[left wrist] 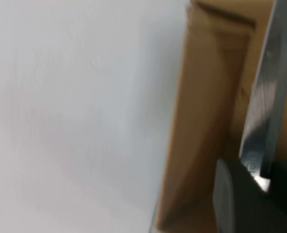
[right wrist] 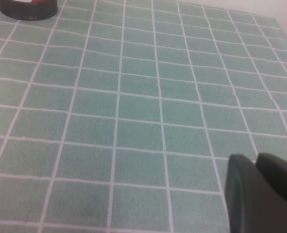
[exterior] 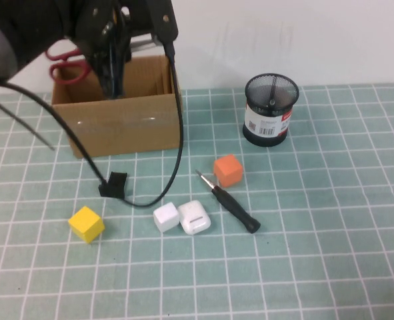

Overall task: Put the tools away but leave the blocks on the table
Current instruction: Place the Scissors into the box

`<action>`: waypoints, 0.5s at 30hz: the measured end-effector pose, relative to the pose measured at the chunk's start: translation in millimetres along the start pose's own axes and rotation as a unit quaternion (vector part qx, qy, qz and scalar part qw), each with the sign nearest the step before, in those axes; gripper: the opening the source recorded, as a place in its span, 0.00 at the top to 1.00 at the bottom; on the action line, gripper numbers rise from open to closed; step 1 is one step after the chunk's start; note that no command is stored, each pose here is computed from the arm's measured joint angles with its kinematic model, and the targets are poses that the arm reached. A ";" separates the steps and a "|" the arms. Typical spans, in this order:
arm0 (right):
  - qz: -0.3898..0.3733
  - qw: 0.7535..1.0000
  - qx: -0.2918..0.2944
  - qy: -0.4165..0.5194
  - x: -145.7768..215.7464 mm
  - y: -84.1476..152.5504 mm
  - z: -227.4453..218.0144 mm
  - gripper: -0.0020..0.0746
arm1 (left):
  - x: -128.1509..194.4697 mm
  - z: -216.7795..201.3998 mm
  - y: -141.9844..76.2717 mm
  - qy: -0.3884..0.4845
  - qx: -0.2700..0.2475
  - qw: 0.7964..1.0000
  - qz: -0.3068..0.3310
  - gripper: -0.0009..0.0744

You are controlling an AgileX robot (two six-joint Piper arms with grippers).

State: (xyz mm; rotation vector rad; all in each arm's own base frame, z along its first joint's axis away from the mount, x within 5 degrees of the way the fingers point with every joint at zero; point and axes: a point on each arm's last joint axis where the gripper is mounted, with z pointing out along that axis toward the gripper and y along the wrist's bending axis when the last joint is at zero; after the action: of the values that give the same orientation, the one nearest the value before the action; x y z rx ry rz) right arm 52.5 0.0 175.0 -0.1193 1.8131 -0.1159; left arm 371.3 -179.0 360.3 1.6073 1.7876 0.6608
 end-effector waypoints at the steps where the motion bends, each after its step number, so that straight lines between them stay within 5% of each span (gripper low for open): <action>1: 0.000 1.000 0.000 0.000 0.0 0.0 0.0 0.98 | -0.2 5.6 1.8 -0.009 -0.001 1.000 -0.002 0.88; 15: 0.000 1.000 0.000 0.000 0.0 0.0 0.0 0.98 | 25.9 92.3 -4.2 -0.010 0.021 1.000 -0.014 0.88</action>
State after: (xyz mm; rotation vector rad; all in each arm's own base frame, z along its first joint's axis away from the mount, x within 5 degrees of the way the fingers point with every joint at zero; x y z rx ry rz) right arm 52.5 0.0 175.0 -0.1193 1.8131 -0.1159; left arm 435.5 -158.3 292.0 1.6082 1.8156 0.5965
